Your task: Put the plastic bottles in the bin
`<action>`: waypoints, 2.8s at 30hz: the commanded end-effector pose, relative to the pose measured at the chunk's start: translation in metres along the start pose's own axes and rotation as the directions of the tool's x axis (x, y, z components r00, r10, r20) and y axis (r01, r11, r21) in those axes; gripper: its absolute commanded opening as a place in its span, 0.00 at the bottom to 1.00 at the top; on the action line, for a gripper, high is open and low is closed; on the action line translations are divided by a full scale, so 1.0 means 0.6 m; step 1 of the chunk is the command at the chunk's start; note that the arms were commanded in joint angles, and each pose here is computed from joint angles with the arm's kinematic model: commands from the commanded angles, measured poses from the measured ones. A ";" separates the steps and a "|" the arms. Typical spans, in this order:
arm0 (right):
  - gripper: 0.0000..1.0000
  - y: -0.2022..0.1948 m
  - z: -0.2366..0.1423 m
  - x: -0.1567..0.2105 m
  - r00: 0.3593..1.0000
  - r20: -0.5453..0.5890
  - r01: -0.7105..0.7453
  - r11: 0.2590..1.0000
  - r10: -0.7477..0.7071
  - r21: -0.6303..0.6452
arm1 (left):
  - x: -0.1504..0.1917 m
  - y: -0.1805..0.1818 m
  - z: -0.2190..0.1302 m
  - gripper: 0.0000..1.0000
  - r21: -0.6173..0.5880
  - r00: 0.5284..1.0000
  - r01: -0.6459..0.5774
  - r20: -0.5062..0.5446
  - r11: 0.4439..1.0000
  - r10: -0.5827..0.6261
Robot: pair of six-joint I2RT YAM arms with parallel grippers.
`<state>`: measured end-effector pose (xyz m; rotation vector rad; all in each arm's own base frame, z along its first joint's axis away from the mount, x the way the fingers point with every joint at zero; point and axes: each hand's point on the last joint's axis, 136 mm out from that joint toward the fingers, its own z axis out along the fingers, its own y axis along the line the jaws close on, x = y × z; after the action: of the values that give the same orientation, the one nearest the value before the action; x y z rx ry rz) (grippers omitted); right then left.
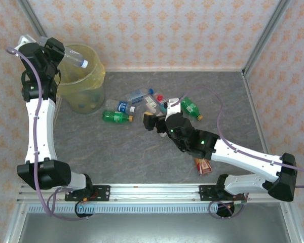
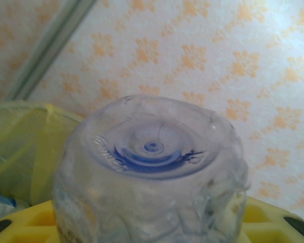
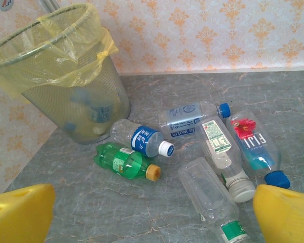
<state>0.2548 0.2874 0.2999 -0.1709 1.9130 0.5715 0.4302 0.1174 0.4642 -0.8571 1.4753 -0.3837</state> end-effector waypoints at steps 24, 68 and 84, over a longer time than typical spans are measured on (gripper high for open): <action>1.00 -0.007 0.050 -0.021 0.999 0.016 0.048 0.999 -0.048 0.014 | -0.017 0.168 0.095 0.53 -0.469 0.887 -0.421 -0.037 0.776 0.460; 1.00 -0.042 0.043 0.010 0.995 -0.006 -0.102 0.994 0.102 0.035 | 0.284 0.077 -0.049 0.89 -0.112 0.922 -0.139 -0.377 0.984 0.087; 1.00 -0.031 0.051 0.013 0.997 -0.017 -0.074 0.997 0.074 0.013 | 0.403 0.142 -0.137 0.87 -0.205 0.877 -0.057 -0.479 0.977 -0.049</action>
<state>0.2816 0.2841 0.2722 -0.0964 1.9655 0.5945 0.3591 -0.0151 0.2454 -0.9348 2.0233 -0.4413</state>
